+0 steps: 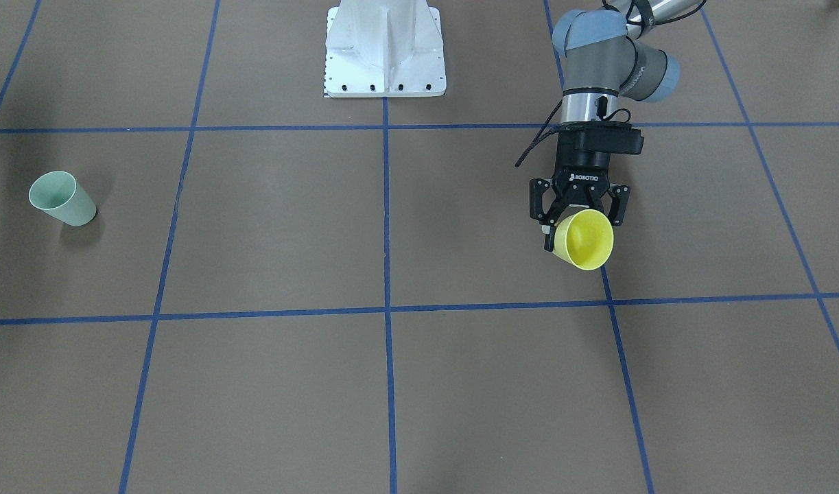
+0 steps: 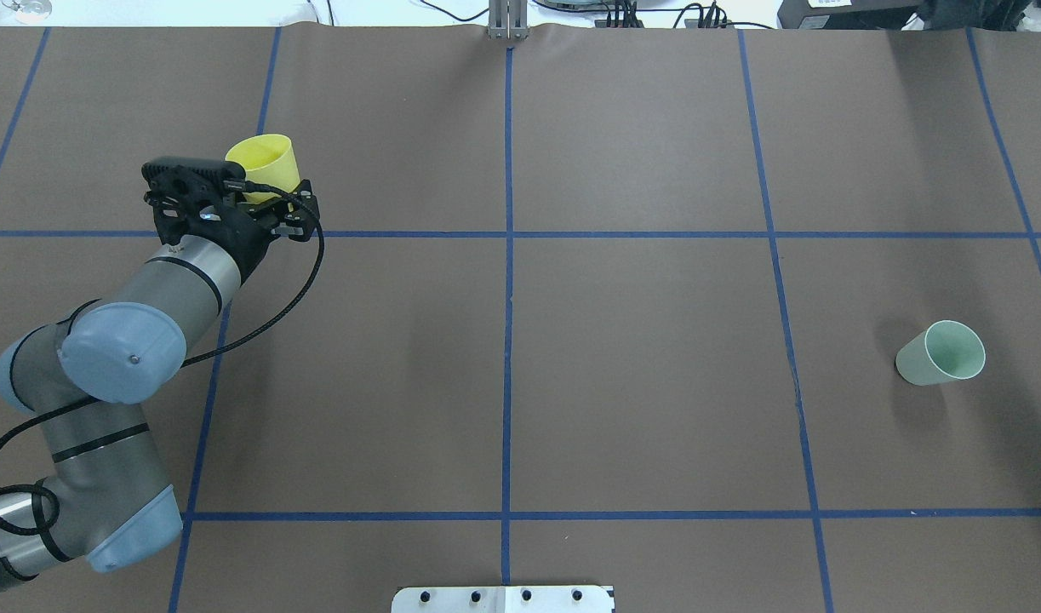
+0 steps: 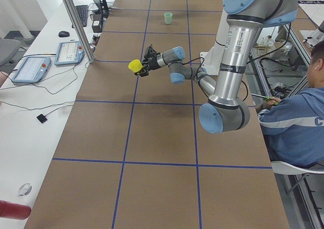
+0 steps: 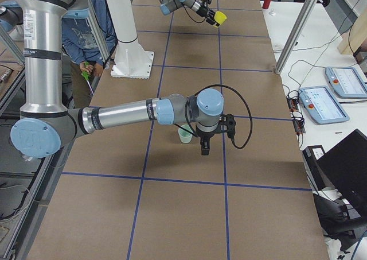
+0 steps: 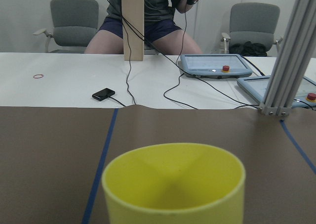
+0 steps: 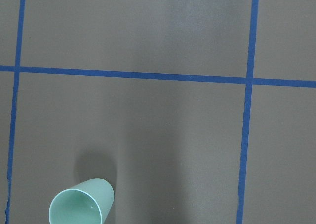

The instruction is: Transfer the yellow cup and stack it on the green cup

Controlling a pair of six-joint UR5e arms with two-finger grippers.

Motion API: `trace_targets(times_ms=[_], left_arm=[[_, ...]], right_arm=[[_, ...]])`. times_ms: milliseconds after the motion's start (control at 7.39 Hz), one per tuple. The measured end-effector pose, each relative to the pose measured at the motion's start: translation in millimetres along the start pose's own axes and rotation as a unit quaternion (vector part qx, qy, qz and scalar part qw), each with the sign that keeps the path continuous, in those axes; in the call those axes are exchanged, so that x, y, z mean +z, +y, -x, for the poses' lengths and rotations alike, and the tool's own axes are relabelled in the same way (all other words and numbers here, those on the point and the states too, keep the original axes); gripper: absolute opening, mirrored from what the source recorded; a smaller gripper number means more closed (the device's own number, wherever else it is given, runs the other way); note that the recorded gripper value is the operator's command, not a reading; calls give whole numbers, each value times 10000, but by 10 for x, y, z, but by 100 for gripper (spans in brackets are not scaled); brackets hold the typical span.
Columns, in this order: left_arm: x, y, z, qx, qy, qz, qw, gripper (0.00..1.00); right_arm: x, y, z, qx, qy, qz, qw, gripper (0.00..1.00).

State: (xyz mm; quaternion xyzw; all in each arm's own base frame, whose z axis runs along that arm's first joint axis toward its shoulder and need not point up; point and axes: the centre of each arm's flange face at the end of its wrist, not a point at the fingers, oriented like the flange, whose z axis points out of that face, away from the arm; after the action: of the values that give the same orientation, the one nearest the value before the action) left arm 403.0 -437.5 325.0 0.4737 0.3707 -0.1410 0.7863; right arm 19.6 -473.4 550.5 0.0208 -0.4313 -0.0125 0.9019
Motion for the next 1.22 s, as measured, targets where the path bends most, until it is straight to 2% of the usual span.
trace_targets(times_ms=[135,406,677,812,948,1083,1218], left_arm=[[-43,60,-89,38,230,-9,9997,0],[-65,291,-423,165,783,180,9966,0],[-145,298,-735,413,1681,233,9846,0],[-146,311,-817,465,1991,210,9786,0],[-122,312,-890,760,2228,208,9717,0],[-118,234,-996,1291,2597,188,9568,0],[-147,109,-1122,1651,3014,160,9390,0]], right_arm=[[-22,-86,110,70,-19,-30,10000,100],[-43,-281,413,179,-68,-68,9998,100],[-12,-478,849,294,-143,-65,9994,100],[50,-536,1083,190,-201,-80,9996,100],[141,-555,1318,-81,-283,-111,9995,100],[221,-555,1575,-259,-380,-117,9989,99],[286,-558,1891,-252,-488,-81,9985,99]])
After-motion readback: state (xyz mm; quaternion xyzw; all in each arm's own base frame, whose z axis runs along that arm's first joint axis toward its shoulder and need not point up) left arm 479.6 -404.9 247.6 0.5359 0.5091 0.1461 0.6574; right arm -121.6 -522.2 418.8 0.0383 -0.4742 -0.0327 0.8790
